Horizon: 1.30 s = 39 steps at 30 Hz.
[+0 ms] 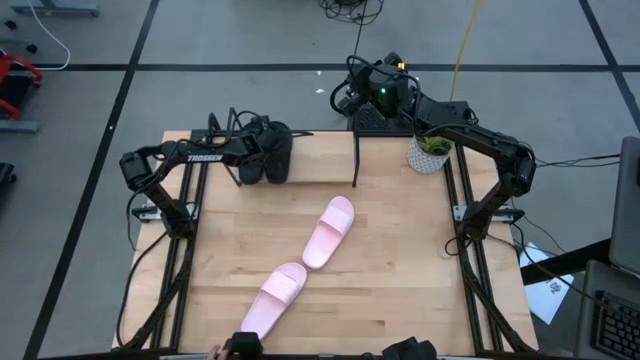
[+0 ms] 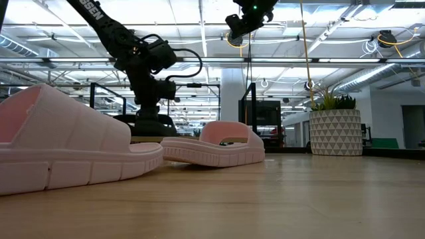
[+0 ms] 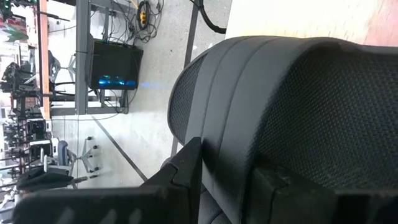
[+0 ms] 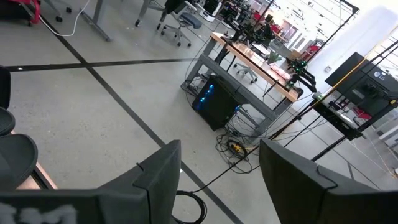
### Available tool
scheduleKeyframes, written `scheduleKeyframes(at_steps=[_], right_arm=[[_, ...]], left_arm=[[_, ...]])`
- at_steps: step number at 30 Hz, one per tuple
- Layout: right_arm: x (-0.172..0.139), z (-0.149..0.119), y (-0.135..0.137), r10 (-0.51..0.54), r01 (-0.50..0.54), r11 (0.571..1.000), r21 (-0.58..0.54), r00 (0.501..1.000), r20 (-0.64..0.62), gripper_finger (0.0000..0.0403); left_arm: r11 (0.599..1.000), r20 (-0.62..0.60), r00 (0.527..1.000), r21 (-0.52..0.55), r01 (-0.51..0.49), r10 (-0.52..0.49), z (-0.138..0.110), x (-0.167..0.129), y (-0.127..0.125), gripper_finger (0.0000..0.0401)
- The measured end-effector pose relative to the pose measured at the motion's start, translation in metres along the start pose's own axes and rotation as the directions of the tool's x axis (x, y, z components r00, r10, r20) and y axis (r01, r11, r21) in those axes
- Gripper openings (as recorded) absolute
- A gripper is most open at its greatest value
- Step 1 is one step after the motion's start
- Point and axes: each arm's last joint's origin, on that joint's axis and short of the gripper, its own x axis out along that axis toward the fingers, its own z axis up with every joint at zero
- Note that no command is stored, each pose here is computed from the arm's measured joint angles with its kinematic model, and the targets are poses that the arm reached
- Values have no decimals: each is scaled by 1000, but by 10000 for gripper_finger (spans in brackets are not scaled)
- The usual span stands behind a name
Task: Pick and place slides into the shelf
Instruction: Put the black slipper on the shelf
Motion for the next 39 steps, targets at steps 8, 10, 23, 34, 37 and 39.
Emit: scheduleKeyframes(at_steps=[8, 10, 23, 34, 37, 39], right_arm=[[0, 0, 0, 0, 0, 1000, 0, 1000, 0, 205], [0, 0, 0, 0, 0, 1000, 0, 1000, 0, 205], [0, 0, 0, 1, -1, 1000, -3, 1000, -3, 205], [0, 0, 0, 1, -1, 1000, -3, 1000, -4, 205], [0, 0, 0, 1, -1, 1000, -3, 1000, -3, 205], [0, 0, 0, 1, -1, 1000, -3, 1000, -3, 205]], left_arm=[[1000, -7, 1000, 2, -21, 21, 1, -1, -1, 86], [1000, -7, 1000, 3, -22, 22, 1, -1, -1, 86], [1000, -6, 1000, 6, -24, 24, 1, -1, -1, 86], [1000, -5, 1000, -1, -25, 24, 1, -1, -1, 85], [1000, -6, 1000, -1, -24, 24, 1, -1, -1, 85], [1000, -5, 1000, 1, -25, 25, 1, -1, -1, 85]])
